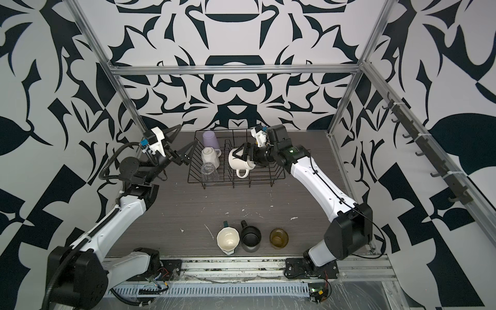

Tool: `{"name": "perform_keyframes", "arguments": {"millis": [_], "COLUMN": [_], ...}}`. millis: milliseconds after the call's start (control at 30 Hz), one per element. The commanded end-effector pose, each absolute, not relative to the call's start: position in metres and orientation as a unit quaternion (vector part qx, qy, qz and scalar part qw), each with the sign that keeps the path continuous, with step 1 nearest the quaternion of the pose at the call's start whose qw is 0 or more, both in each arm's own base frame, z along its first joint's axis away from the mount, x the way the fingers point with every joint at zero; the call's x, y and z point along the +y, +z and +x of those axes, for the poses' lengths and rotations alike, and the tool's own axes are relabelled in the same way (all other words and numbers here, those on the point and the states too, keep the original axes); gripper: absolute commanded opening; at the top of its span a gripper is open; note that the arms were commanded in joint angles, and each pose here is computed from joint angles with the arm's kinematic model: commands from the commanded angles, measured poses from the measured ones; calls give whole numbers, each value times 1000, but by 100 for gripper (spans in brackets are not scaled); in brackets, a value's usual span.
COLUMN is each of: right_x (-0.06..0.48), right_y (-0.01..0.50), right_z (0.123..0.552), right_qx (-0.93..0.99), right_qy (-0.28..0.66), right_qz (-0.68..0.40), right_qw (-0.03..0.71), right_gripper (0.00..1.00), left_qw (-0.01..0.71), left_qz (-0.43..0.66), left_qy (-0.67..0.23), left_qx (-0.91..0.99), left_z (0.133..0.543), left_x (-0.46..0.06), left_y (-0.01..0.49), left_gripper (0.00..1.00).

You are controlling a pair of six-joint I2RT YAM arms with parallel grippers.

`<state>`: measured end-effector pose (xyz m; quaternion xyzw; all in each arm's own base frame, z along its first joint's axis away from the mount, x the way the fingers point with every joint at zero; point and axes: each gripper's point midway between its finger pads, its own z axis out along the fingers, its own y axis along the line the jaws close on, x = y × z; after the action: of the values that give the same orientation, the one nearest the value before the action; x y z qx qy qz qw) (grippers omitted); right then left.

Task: Load cups into a dish rack
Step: Place the cup upside down at the dish rack.

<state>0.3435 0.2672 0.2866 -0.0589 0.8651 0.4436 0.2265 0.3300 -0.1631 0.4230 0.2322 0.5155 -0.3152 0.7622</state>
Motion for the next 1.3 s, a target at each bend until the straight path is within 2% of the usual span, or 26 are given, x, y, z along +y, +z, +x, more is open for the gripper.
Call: {"name": "perform_keyframes", "arguments": {"millis": [0, 100, 233, 333, 467, 667, 1067, 1267], "right_x": [257, 243, 229, 222, 217, 211, 208, 210], "right_y": [310, 300, 291, 284, 283, 274, 246, 226], "right_z": [356, 366, 379, 388, 397, 409, 432, 440], "right_qx": [863, 886, 907, 919, 924, 934, 941, 940], "right_qy": [411, 351, 283, 244, 215, 171, 97, 70], "right_qz": [-97, -106, -120, -124, -134, -152, -213, -248], "right_qw": [279, 284, 288, 283, 285, 273, 243, 223], "right_gripper": [0, 0, 0, 0, 0, 0, 0, 0], "left_qw": [732, 722, 753, 722, 696, 702, 698, 647], "left_qz": [160, 144, 84, 78, 68, 47, 26, -15], "left_qy": [-249, -210, -182, -170, -161, -125, -126, -93], "left_qx": [613, 643, 627, 666, 696, 700, 704, 756], "left_z": [348, 343, 333, 329, 328, 320, 300, 310], "left_x": [-136, -122, -97, -92, -88, -72, -63, -49], "left_y": [424, 431, 439, 436, 432, 430, 426, 408], "left_gripper": [99, 99, 99, 99, 99, 99, 99, 99]}}
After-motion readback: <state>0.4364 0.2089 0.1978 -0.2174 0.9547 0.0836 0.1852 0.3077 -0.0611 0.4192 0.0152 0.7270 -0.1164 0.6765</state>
